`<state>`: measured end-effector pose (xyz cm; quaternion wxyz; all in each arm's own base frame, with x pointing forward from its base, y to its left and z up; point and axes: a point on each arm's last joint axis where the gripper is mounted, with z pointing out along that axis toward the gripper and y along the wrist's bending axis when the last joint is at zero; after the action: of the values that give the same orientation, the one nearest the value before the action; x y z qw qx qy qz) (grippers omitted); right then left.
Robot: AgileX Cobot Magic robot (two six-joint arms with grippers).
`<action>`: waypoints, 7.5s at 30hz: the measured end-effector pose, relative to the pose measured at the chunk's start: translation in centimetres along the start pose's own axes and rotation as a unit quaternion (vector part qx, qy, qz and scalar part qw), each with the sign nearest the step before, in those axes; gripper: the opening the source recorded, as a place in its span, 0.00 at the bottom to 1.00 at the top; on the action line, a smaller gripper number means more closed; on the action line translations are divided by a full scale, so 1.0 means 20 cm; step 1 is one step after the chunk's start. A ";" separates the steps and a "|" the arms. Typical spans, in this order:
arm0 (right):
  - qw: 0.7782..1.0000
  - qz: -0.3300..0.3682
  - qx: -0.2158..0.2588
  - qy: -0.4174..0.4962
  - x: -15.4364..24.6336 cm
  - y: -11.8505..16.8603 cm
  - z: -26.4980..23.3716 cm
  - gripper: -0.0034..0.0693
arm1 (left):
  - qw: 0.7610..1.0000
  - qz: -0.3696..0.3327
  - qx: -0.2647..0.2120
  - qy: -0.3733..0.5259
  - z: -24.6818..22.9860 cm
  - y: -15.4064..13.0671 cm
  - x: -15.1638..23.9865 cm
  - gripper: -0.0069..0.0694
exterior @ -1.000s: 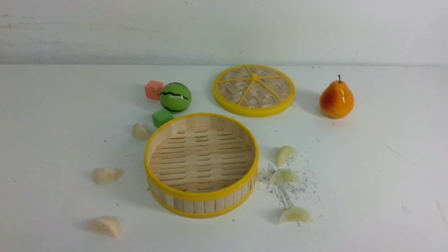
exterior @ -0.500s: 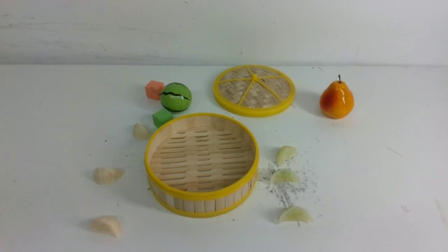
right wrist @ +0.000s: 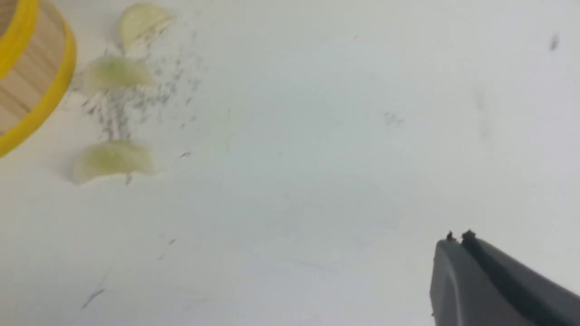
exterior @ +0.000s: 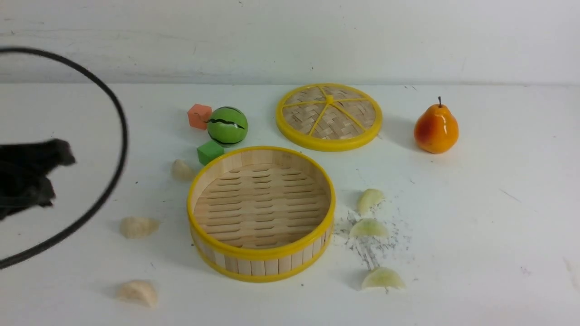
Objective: Put the dumplings into the steamer on the white table.
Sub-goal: 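Reach for and grasp a dumpling on the table with the left gripper, then place the dumpling into the bamboo steamer basket with the left gripper, then reach for and grasp a dumpling on the table with the left gripper, then place the dumpling into the bamboo steamer basket with the left gripper, then reach for and grasp a dumpling on the table with the left gripper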
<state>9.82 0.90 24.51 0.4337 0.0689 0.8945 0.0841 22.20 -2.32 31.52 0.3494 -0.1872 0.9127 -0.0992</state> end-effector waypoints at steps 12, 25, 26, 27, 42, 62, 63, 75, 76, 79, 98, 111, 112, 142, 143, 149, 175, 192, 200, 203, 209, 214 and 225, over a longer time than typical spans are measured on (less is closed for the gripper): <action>0.982 -0.121 -0.144 -0.001 -0.02 0.15 0.05 0.04 | 0.997 -0.019 -0.015 0.072 0.65 -0.22 -0.31 0.33; 0.981 -0.130 -0.146 -0.012 -0.02 0.15 0.05 0.04 | 0.997 -0.022 -0.023 0.067 1.11 -0.32 -0.49 0.63; 0.981 -0.130 -0.146 -0.012 -0.02 0.15 0.05 0.04 | 0.997 -0.025 -0.025 0.069 1.13 -0.32 -0.49 0.63; 0.980 -0.131 -0.146 -0.012 -0.02 0.15 0.05 0.04 | 0.997 -0.029 -0.026 0.071 1.16 -0.32 -0.49 0.63; 0.980 -0.139 -0.139 -0.019 -0.03 0.15 0.05 0.04 | 0.995 0.006 -0.038 0.087 1.44 -0.36 -0.36 0.51; 0.981 -0.132 -0.142 -0.019 -0.03 0.15 0.05 0.05 | 0.990 0.109 0.013 0.086 0.92 -0.49 -0.53 0.29; 0.981 -0.130 -0.143 -0.019 -0.03 0.15 0.05 0.05 | 0.988 0.125 0.045 0.076 0.80 -0.55 -0.55 0.29; 0.981 -0.128 -0.144 -0.019 -0.03 0.15 0.05 0.06 | 0.962 0.170 0.042 0.208 1.05 -0.82 -0.11 0.29; 0.981 -0.128 -0.144 -0.019 -0.03 0.15 0.05 0.06 | 0.963 0.160 0.029 0.214 1.09 -0.81 -0.09 0.29; 0.981 -0.127 -0.145 -0.019 -0.03 0.15 0.05 0.06 | 0.967 0.134 0.011 0.216 1.13 -0.80 -0.07 0.28; 0.981 -0.114 -0.158 -0.007 -0.02 0.16 0.05 0.06 | 0.982 0.160 -0.059 0.077 0.46 -0.60 -0.49 0.51; 0.982 -0.101 -0.158 -0.021 -0.03 0.16 0.05 0.08 | 0.978 -0.099 -0.080 0.163 0.87 0.12 -0.10 0.44; 0.982 -0.097 -0.159 -0.021 -0.03 0.17 0.05 0.08 | 0.979 -0.110 -0.071 0.158 0.88 0.11 -0.07 0.48; 0.981 -0.084 -0.172 -0.010 -0.03 0.18 0.04 0.10 | 0.986 -0.111 -0.062 0.108 1.01 0.08 -0.04 0.45; 0.981 -0.084 -0.172 -0.010 -0.02 0.18 0.04 0.10 | 0.987 -0.099 -0.063 0.109 1.00 0.08 -0.04 0.41; 0.981 -0.085 -0.173 -0.009 -0.02 0.18 0.04 0.10 | 0.989 -0.042 -0.065 0.122 0.98 0.08 -0.04 0.27; 0.981 -0.085 -0.176 -0.010 -0.02 0.18 0.04 0.11 | 0.994 0.015 -0.039 0.097 0.82 -0.02 -0.13 0.31; 0.981 -0.085 -0.177 -0.010 -0.02 0.18 0.04 0.11 | 0.978 0.139 0.131 0.089 0.96 -0.88 0.08 0.30; 0.980 -0.085 -0.177 -0.010 -0.02 0.18 0.04 0.11 | 0.973 0.150 0.099 0.144 1.05 -0.89 0.11 0.32; 0.980 -0.086 -0.177 -0.010 -0.02 0.18 0.04 0.11 | 0.971 0.152 0.091 0.159 1.07 -0.88 0.13 0.42; 0.980 -0.085 -0.178 -0.010 -0.02 0.18 0.04 0.11 | 0.967 0.155 0.077 0.189 1.02 -0.89 0.11 0.62; 0.980 -0.084 -0.179 -0.010 -0.02 0.18 0.04 0.11 | 0.962 0.194 0.055 0.182 0.74 -0.88 -0.01 0.63; 0.980 -0.084 -0.179 -0.009 -0.02 0.18 0.04 0.11 | 0.968 0.210 -0.025 0.132 0.17 -0.54 -0.01 0.51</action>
<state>10.94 4.43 25.14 0.4525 -0.0842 0.8636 0.2059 27.64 -12.24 32.51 0.2335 0.0144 0.9719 -0.0245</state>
